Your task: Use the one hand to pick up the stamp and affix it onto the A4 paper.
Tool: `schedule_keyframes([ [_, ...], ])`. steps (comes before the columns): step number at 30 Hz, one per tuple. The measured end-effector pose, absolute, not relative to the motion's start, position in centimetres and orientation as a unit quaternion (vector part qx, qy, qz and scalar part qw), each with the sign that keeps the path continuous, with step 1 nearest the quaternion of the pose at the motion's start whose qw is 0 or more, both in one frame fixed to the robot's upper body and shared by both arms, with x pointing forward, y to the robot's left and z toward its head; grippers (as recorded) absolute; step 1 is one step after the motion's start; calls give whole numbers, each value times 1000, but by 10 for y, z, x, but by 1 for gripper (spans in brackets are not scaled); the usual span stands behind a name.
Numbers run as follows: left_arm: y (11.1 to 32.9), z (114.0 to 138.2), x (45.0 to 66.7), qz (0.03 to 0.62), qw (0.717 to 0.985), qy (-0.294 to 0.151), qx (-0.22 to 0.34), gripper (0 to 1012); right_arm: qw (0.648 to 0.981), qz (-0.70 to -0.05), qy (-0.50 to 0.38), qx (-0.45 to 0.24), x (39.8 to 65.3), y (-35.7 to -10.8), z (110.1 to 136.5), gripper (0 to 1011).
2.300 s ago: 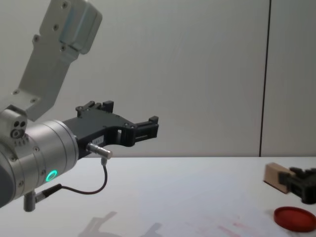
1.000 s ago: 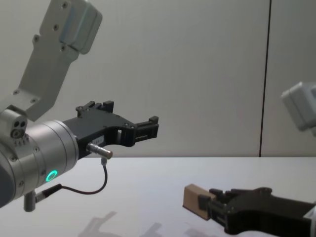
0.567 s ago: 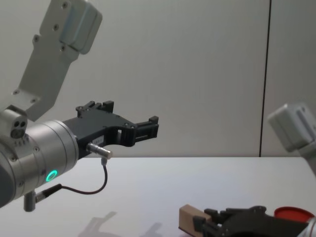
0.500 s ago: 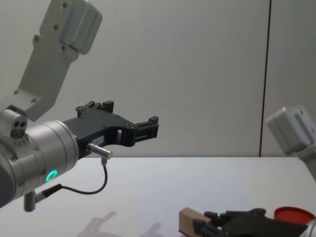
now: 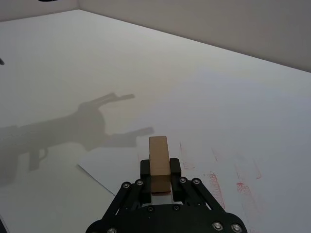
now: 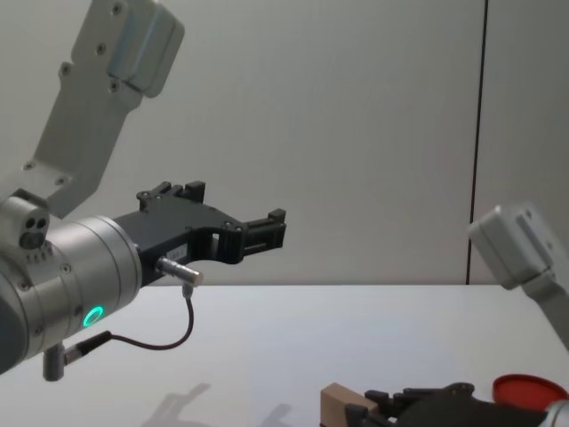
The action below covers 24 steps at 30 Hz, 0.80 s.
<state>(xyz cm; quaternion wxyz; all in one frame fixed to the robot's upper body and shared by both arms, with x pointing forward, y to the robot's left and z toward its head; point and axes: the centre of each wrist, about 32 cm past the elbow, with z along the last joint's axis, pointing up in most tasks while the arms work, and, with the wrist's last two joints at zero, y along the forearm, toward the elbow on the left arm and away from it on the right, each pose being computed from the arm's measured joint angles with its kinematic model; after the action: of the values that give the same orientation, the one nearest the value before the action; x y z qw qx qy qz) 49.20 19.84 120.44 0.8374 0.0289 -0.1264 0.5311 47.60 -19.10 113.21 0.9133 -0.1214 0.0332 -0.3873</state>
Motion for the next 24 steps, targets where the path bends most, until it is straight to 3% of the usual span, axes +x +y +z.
schedule_keyframes([
  [15, 198, 1204, 492, 531, 837, -126, 29, 993, 914, -380, 41, -135, 478, -191, 1134, 214],
  [24, 198, 1204, 492, 531, 837, -126, 29, 993, 914, -390, 39, -106, 478, -195, 1141, 214],
])
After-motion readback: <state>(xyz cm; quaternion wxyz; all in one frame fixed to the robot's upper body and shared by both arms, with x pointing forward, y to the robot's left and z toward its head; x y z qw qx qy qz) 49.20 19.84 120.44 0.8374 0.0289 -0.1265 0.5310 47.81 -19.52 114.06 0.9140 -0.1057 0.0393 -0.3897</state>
